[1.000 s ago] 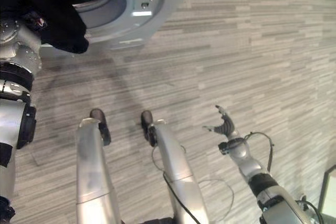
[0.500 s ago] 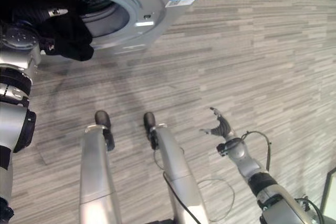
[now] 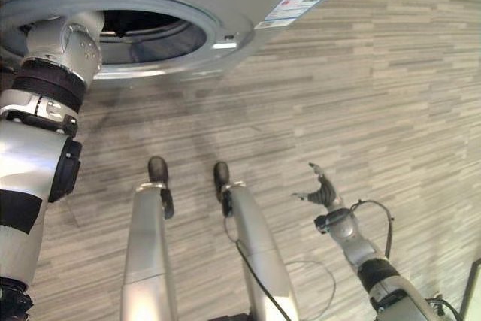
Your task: Grab the laundry basket,head to the washer,open it,put in the laundry and shut it.
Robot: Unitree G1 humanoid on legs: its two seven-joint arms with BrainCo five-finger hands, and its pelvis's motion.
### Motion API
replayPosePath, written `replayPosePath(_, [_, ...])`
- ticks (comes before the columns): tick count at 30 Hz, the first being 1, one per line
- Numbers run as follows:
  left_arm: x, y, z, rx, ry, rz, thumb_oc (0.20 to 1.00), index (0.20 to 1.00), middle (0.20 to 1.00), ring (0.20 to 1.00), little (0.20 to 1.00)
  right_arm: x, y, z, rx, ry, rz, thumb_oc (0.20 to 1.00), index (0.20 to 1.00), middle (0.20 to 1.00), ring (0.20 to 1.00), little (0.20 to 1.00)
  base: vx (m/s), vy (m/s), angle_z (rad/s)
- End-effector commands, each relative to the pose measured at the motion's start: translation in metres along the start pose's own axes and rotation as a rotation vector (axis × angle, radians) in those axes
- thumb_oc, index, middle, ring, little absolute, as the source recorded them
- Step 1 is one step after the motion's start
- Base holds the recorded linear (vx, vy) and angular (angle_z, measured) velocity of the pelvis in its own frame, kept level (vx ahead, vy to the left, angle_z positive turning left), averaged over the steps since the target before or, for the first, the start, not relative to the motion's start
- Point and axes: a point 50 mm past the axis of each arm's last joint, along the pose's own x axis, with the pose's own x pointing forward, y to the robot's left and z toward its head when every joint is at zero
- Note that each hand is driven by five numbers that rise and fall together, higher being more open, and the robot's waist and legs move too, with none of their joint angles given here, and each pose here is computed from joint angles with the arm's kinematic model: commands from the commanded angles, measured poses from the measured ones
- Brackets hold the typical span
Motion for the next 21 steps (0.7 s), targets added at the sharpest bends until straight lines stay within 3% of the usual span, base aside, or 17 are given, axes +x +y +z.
replayPosePath(1, [0.003, 0.045, -0.032, 0.464, 0.066, -0.027, 1.000, 1.000, 1.000, 1.000, 1.000, -0.008, -0.007, -0.013, -0.012, 0.022, -0.014, 1.000, 1.000, 1.000, 1.000, 1.000, -0.05, -0.026, 0.04])
replayPosePath(5, [-0.014, 0.071, -0.082, 0.612, 0.248, -0.042, 1.000, 1.000, 1.000, 1.000, 1.000, -0.004, -0.006, -0.012, -0.033, 0.028, 0.009, 1.000, 1.000, 1.000, 1.000, 1.000, -0.06, 0.006, 0.13])
replayPosePath(10, [-0.033, 0.069, -0.114, 0.587, 0.316, -0.061, 1.000, 1.000, 1.000, 1.000, 1.000, -0.004, -0.004, -0.015, -0.044, 0.047, 0.024, 1.000, 1.000, 1.000, 1.000, 1.000, -0.04, -0.005, 0.18])
replayPosePath(16, [-0.112, 0.048, -0.197, 0.443, 0.447, -0.160, 1.000, 1.000, 1.000, 1.000, 1.000, -0.014, 0.000, -0.043, 0.004, 0.189, -0.027, 1.000, 1.000, 1.000, 1.000, 1.000, -0.02, -0.016, 0.15])
replayPosePath(21, [-0.211, 0.050, -0.254, 0.315, 0.628, -0.270, 1.000, 1.000, 1.000, 1.000, 1.000, -0.035, 0.003, -0.077, 0.045, 0.360, -0.056, 1.000, 1.000, 1.000, 1.000, 1.000, 0.02, -0.032, 0.21])
